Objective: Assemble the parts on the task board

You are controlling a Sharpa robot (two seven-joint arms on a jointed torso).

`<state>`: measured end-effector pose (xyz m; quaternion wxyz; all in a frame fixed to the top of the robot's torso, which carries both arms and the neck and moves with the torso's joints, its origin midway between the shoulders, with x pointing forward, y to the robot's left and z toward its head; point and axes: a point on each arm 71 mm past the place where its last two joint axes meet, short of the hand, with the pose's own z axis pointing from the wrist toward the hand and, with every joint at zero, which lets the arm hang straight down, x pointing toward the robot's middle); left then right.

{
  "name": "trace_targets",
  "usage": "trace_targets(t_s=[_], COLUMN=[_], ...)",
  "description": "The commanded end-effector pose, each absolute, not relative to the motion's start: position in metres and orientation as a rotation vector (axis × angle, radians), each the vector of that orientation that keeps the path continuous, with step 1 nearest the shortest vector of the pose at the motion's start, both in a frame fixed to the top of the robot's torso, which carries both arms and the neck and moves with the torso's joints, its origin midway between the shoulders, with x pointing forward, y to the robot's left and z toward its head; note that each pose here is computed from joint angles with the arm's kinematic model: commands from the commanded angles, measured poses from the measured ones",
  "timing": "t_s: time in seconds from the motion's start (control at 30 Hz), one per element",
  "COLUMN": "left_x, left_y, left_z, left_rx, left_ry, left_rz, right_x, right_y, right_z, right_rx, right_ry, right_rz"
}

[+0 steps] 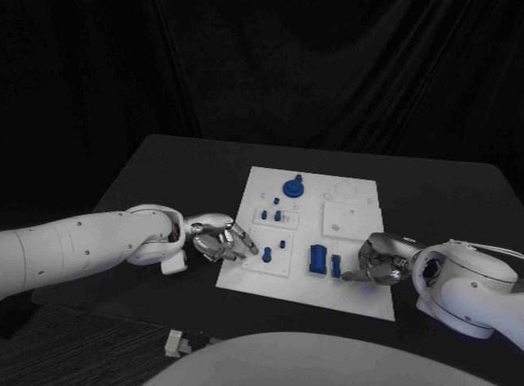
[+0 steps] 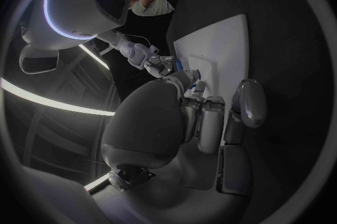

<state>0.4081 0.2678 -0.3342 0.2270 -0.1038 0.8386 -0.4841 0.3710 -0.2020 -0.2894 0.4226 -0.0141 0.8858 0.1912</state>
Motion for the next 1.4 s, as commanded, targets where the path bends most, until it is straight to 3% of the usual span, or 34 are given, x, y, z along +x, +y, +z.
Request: trace_targets(t_s=[0.03,1.4], left_x=[0.4069,0.4069], left_y=[0.2662,0.2662], left_z=[-0.3340,-0.3345], left_rx=[-0.287,-0.287], left_ry=[2.311,2.319], left_rz=[-1.356,-1.355], right_x=[0.3691,0.3717], right_y=[-0.1999,-0.1938], right_z=[-0.2933,-0.2989], right_rx=[-0.087,-0.036], right_ry=[2.230,2.242], right_rz=[0.457,0.440])
